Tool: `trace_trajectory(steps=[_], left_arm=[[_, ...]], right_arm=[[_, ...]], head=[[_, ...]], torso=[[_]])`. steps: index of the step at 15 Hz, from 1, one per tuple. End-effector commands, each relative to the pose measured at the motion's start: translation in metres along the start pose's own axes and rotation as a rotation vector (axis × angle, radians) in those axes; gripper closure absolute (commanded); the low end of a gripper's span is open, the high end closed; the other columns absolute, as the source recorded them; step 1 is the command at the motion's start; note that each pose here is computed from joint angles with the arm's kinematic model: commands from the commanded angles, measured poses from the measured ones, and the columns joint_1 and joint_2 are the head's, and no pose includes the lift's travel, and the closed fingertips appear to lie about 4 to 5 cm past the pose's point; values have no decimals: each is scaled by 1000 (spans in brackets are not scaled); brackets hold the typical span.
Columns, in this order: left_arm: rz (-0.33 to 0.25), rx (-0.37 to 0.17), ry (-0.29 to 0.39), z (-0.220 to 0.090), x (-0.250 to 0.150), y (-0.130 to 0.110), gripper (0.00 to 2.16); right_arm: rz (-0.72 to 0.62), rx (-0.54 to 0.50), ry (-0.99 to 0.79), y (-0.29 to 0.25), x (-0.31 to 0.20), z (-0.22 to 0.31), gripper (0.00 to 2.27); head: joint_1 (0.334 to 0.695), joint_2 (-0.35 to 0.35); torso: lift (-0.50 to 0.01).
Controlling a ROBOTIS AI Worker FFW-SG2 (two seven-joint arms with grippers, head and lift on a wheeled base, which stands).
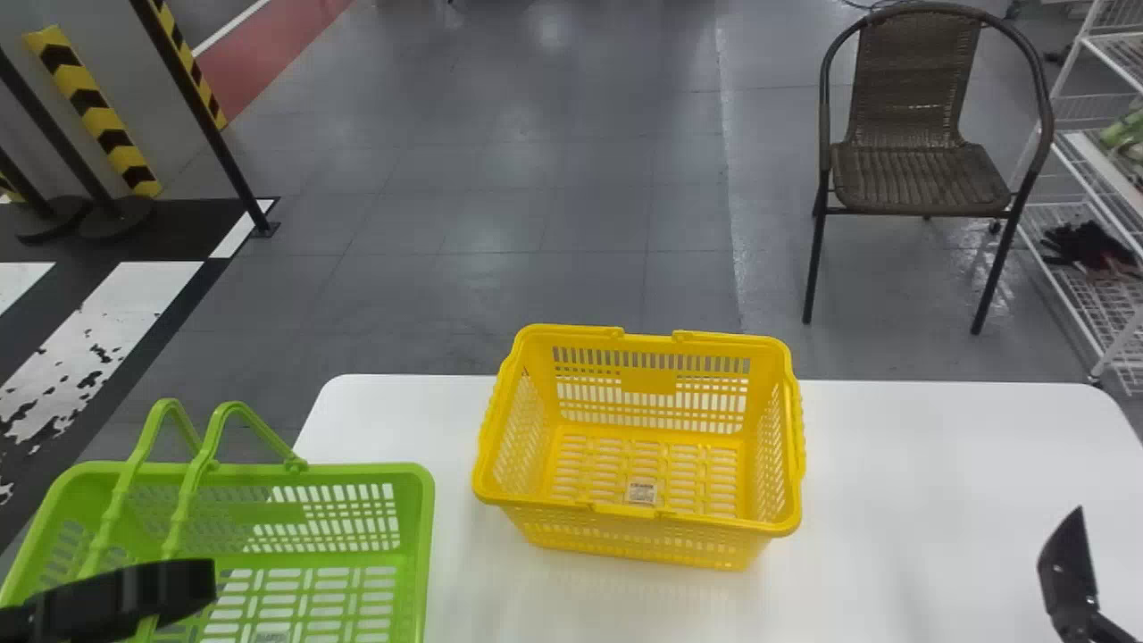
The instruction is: Grasp handle with right gripper to insert into left gripper then lift and swing left to center
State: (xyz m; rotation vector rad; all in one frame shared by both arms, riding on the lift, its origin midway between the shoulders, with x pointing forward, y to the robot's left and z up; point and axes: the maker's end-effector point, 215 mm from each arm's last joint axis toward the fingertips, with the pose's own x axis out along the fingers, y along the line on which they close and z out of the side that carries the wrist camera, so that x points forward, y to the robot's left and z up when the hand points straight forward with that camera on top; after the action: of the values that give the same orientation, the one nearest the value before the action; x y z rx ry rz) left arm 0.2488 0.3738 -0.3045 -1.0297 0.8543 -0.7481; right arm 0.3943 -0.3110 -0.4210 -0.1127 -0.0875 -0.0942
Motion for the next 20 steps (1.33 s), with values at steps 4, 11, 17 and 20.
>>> trace_trajectory(steps=[4,11,17,20], left_arm=[[-109,-36,59,-67,40,-32,1885],[-226,-70,141,-133,122,-63,1885],[-334,-75,160,-149,202,-89,1885],[-349,-58,176,-151,230,-97,1885]], right_arm=[[11,-2,-8,2,6,7,181],[17,-4,-13,4,10,12,181],[49,-4,-17,13,12,15,178],[81,-9,-14,23,14,17,178]], head=[[695,56],[695,-146],[695,-284],[695,-345]], torso=[[0],[0],[0],[0]])
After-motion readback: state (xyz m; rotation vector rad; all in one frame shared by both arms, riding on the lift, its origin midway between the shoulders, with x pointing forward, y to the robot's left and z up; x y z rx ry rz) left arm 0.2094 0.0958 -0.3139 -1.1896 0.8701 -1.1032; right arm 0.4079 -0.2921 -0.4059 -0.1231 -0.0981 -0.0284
